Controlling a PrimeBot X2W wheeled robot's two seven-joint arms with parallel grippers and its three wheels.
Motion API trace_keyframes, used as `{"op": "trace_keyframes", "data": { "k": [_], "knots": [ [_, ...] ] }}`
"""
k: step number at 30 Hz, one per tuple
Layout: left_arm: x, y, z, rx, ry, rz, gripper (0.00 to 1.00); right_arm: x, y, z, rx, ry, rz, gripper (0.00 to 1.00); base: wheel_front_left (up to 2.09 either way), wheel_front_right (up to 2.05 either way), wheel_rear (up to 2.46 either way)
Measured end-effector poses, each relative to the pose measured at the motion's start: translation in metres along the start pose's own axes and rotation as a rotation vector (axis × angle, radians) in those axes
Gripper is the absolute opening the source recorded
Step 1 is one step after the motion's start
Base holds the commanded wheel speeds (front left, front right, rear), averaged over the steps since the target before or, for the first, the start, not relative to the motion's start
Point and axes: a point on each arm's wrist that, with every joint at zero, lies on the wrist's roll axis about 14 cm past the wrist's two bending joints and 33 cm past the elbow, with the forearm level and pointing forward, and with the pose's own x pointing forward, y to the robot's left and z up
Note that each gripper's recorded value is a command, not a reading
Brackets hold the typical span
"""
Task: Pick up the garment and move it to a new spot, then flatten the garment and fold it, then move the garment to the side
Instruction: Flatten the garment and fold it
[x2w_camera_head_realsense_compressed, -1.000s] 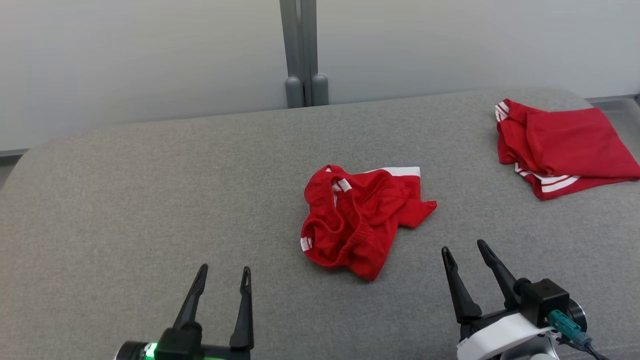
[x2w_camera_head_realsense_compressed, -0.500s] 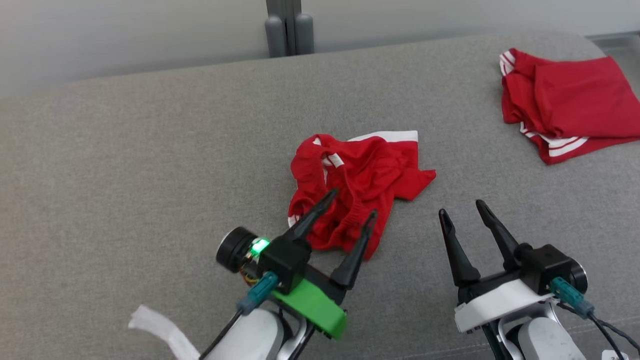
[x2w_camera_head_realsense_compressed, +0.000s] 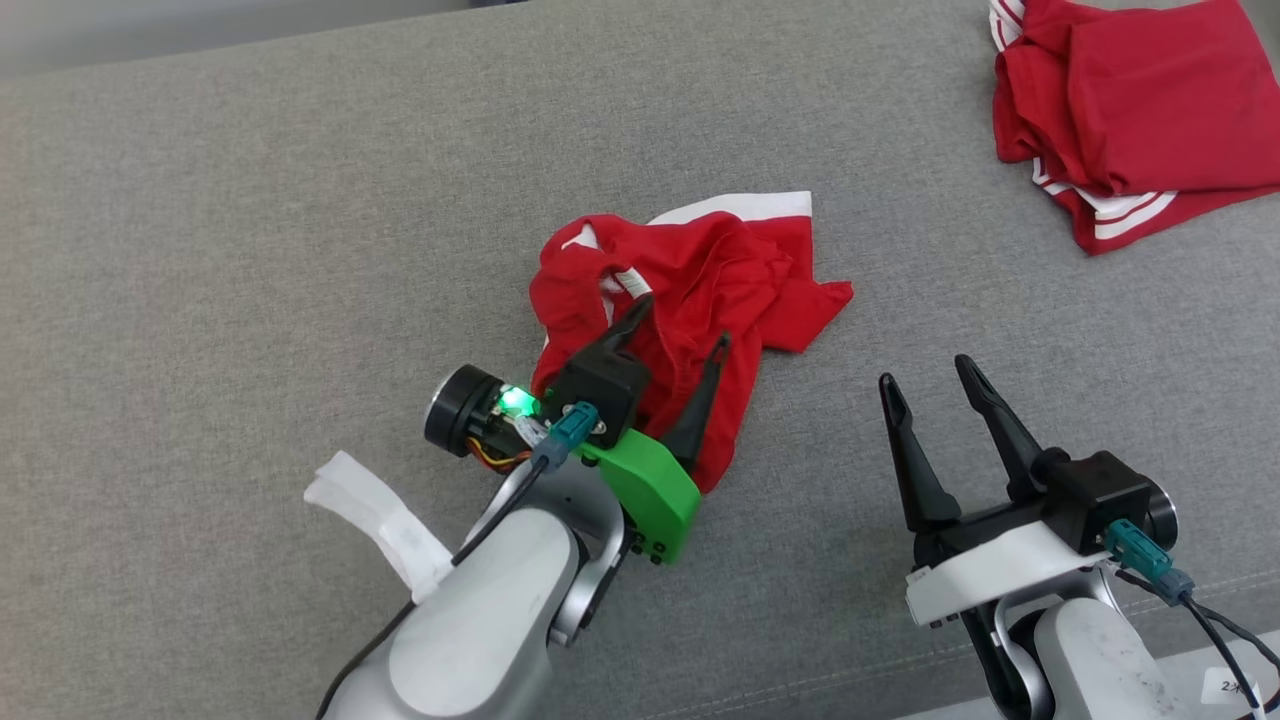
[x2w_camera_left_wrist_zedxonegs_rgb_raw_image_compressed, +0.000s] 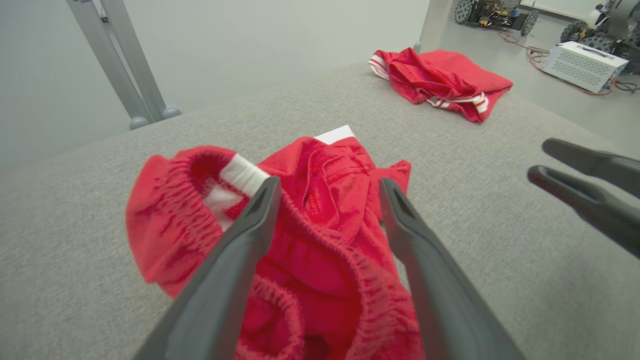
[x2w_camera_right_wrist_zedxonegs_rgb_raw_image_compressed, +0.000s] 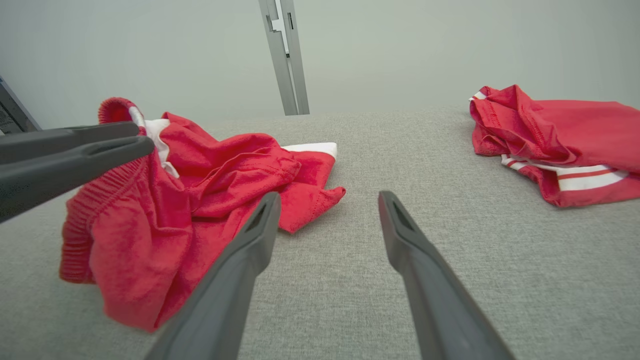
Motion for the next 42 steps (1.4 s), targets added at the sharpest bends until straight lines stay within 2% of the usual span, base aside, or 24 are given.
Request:
{"op": "trace_keyframes", "data": {
  "k": [10, 11, 12, 13, 14, 19, 24, 28, 31, 36, 38, 39, 40, 41, 42],
  "knots": [
    [-0.005, 0.046, -0.015, 0.035, 0.08, 0.159, 1.0, 0.005, 0.001, 0.001, -0.001, -0.006, 0.006, 1.0, 0.0, 0.0, 0.0],
    [-0.006, 0.049, -0.017, 0.029, 0.092, 0.169, 0.86, 0.006, 0.002, 0.001, 0.0, -0.005, 0.009, 1.0, 0.0, 0.0, 0.0],
    [-0.007, 0.051, -0.019, 0.016, 0.102, 0.173, 0.41, 0.006, 0.003, 0.0, 0.001, -0.005, 0.012, 1.0, 0.0, 0.0, 0.0],
    [-0.008, 0.053, -0.02, 0.004, 0.108, 0.171, 0.26, 0.007, 0.004, 0.0, 0.001, -0.006, 0.015, 1.0, 0.0, 0.0, 0.0],
    [-0.008, 0.054, -0.021, -0.025, 0.11, 0.17, 0.0, 0.008, 0.005, 0.0, 0.001, -0.006, 0.018, 1.0, 0.0, 0.0, 0.0],
    [-0.006, 0.058, -0.008, -0.111, 0.047, 0.149, 0.0, 0.008, 0.007, 0.001, 0.001, -0.007, 0.024, 1.0, 0.0, 0.0, 0.0],
    [0.005, 0.041, 0.045, -0.081, -0.128, 0.03, 0.0, 0.006, 0.005, 0.006, -0.002, -0.018, 0.02, 1.0, 0.0, 0.0, 0.0],
    [0.0, 0.022, 0.071, -0.129, -0.206, -0.046, 0.0, 0.002, 0.003, 0.01, -0.003, -0.029, 0.011, 1.0, 0.0, 0.0, 0.0],
    [-0.019, 0.017, 0.043, -0.18, -0.125, -0.049, 0.0, -0.001, 0.0, 0.01, -0.001, -0.029, 0.0, 1.0, 0.0, 0.0, 0.0],
    [-0.067, 0.016, -0.018, -0.185, 0.04, 0.0, 0.0, -0.001, -0.003, 0.011, 0.001, -0.032, -0.008, 1.0, 0.0, 0.0, 0.0],
    [-0.083, 0.009, -0.035, -0.23, 0.087, 0.014, 0.0, 0.0, -0.003, 0.011, 0.003, -0.033, -0.009, 1.0, 0.0, 0.0, 0.0],
    [-0.089, 0.006, -0.042, -0.254, 0.106, 0.016, 0.13, 0.001, -0.001, 0.01, 0.005, -0.031, -0.004, 1.0, 0.0, 0.0, 0.0],
    [-0.096, 0.0, -0.05, -0.278, 0.136, 0.015, 0.37, 0.001, 0.001, 0.009, 0.008, -0.029, 0.002, 1.0, 0.0, 0.0, 0.0],
    [-0.101, -0.003, -0.056, -0.291, 0.157, 0.013, 0.67, 0.002, 0.004, 0.008, 0.011, -0.026, 0.009, 1.0, 0.0, 0.0, 0.0],
    [-0.104, -0.005, -0.059, -0.299, 0.169, 0.014, 0.89, 0.003, 0.007, 0.007, 0.013, -0.026, 0.016, 1.0, 0.0, 0.0, 0.0]
  ]
}}
